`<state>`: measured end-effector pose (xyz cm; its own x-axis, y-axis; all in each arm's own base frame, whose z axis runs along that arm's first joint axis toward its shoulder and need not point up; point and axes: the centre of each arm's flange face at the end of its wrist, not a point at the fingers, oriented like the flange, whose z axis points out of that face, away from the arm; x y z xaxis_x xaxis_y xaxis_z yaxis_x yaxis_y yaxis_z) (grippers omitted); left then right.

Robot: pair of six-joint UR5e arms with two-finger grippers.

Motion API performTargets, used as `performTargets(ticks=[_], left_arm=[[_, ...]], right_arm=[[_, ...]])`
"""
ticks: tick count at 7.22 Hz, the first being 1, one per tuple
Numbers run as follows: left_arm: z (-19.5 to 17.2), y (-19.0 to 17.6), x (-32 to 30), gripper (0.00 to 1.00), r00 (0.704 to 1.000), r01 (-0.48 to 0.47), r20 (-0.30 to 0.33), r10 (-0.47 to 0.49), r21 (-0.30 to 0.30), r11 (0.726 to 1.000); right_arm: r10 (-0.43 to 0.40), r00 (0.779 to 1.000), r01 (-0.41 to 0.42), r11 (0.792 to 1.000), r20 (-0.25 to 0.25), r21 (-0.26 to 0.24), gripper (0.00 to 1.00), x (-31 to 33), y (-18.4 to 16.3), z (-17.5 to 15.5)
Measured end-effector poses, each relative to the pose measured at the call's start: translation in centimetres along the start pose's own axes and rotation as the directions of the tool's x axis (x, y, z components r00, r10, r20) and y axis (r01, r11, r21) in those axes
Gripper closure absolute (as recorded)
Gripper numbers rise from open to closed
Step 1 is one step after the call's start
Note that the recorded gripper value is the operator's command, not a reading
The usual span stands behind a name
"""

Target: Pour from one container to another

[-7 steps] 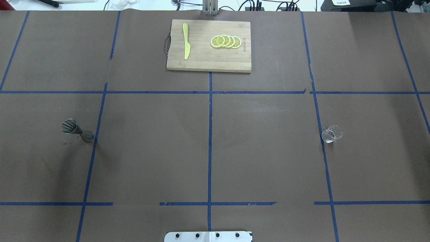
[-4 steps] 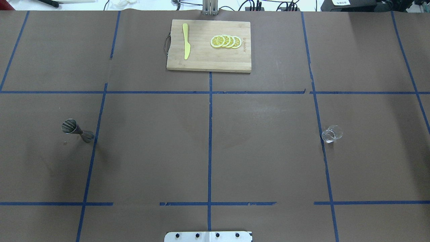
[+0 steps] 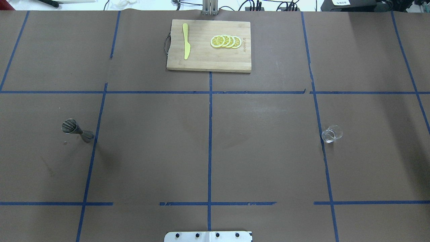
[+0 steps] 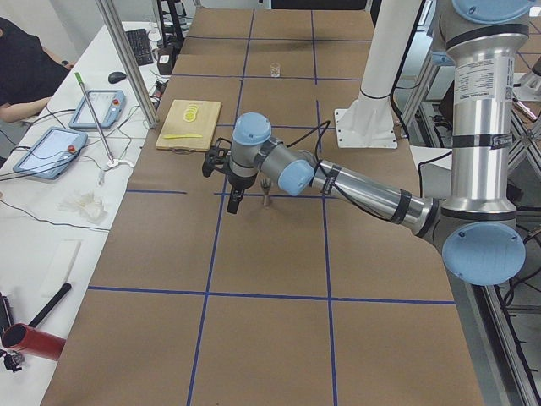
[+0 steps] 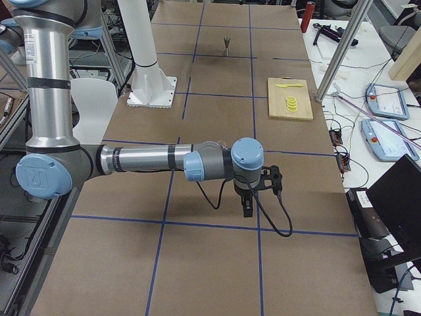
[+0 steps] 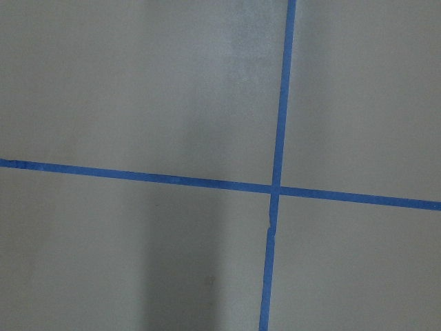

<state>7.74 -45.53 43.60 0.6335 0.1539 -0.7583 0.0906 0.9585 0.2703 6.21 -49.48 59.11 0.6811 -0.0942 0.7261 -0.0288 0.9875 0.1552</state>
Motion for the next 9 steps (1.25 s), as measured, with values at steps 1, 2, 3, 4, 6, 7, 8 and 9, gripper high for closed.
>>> performTargets(ticks=[1,2,3,4,6,7,8,9], left_arm=[[0.3,1.6,4.3,0.0,0.999,0.043,0.0,-0.043,0.002,0.999],[1.2,3.4,8.0,0.0,0.996,0.086,0.009,-0.086,0.008,0.996],[2.5,5.5,11.2,0.0,0.991,0.131,0.008,-0.131,0.029,0.991],[4.7,8.2,14.2,0.0,0.984,0.176,0.002,-0.176,0.056,0.983],[8.5,12.3,18.1,0.0,0.975,0.217,0.025,-0.222,0.119,0.969],[9.9,14.0,19.3,0.0,0.97,0.228,0.044,-0.237,0.158,0.961],[11.2,15.7,20.3,0.0,0.966,0.235,0.061,-0.252,0.205,0.95],[12.6,17.1,20.8,0.0,0.959,0.242,0.081,-0.271,0.26,0.935]], right_arm=[[0.004,1.0,-0.004,1.0,0.005,-0.004,0.0,0.0,0.3,0.2],[0.01,1.0,-0.01,1.0,0.008,-0.008,0.0,0.2,0.6,0.3],[0.022,1.0,-0.022,1.0,0.017,-0.003,0.0,-0.5,0.4,0.1],[0.068,0.997,-0.069,0.998,0.034,0.008,0.0,-3.2,0.0,-0.6],[0.142,0.99,-0.143,0.989,0.025,0.041,0.0,-12.4,-0.4,-2.1],[0.154,0.988,-0.155,0.986,0.016,0.056,0.0,-16.5,0.1,-2.4],[0.149,0.989,-0.15,0.987,0.021,0.061,0.0,-19.7,1.0,-2.6],[0.133,0.991,-0.134,0.989,0.029,0.057,0.0,-21.9,2.1,-2.7]])
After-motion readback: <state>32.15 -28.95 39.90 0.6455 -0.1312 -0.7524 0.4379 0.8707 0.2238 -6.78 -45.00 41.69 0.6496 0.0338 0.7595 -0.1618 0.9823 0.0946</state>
